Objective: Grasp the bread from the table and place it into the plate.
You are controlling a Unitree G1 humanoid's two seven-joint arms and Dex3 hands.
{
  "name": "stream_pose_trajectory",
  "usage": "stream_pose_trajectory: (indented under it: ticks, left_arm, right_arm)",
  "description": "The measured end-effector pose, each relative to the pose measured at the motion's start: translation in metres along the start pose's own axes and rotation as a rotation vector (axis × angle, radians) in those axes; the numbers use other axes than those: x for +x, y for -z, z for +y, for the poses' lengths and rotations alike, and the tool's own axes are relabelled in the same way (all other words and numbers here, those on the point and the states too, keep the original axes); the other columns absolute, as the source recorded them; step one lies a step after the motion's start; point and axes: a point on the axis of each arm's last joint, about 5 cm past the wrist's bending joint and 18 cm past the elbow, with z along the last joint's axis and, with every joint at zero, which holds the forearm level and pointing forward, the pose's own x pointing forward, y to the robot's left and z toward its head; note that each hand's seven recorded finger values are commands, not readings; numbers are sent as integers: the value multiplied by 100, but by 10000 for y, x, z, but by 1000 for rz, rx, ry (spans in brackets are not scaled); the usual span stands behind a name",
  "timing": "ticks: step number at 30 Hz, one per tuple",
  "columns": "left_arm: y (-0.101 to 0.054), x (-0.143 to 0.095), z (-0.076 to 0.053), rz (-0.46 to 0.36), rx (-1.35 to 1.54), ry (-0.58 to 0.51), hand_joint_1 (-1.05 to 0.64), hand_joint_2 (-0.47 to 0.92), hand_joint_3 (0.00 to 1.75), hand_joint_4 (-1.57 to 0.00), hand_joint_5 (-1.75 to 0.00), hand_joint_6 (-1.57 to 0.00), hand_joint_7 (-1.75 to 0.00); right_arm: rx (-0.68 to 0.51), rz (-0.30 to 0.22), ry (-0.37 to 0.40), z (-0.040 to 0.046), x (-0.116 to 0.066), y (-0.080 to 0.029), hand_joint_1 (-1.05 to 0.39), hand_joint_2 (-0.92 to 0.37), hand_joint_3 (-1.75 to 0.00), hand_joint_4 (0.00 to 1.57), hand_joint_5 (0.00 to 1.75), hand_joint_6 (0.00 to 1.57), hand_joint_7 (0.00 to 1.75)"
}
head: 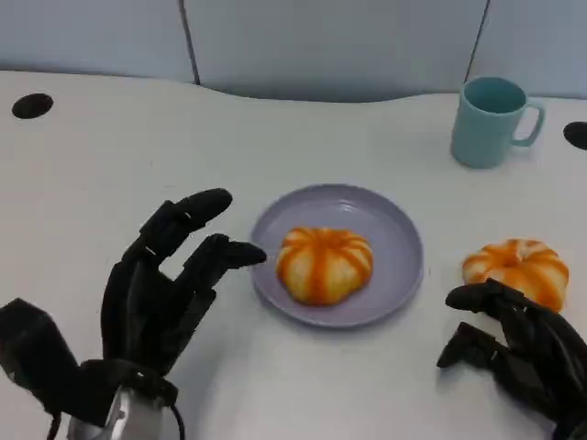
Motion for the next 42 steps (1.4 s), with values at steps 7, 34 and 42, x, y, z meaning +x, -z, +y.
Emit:
stream_pose_trajectory:
  ticks: [7,34,42]
  left_arm:
    - [7,-207,55,60,-33,-113,-33,92,27,-70,-139,-72,-90]
    - [187,-422,314,183,-78,-307,-32,92,25,-73,-174,-67,-137]
    - [195,-367,366,199,-60,-293,-32,92,29,-73,-173,-69,-134]
  right_arm:
    - [-2,0,-1,1,0,1,-46,-92,-15,65,143,66,98]
    - [-19,-16,-12,-96,-3,-4,-47,-92,-15,65,143,66,97]
    - [-18,-21,-2,-103,14,-10,-45,-92,-19,65,140,66,94]
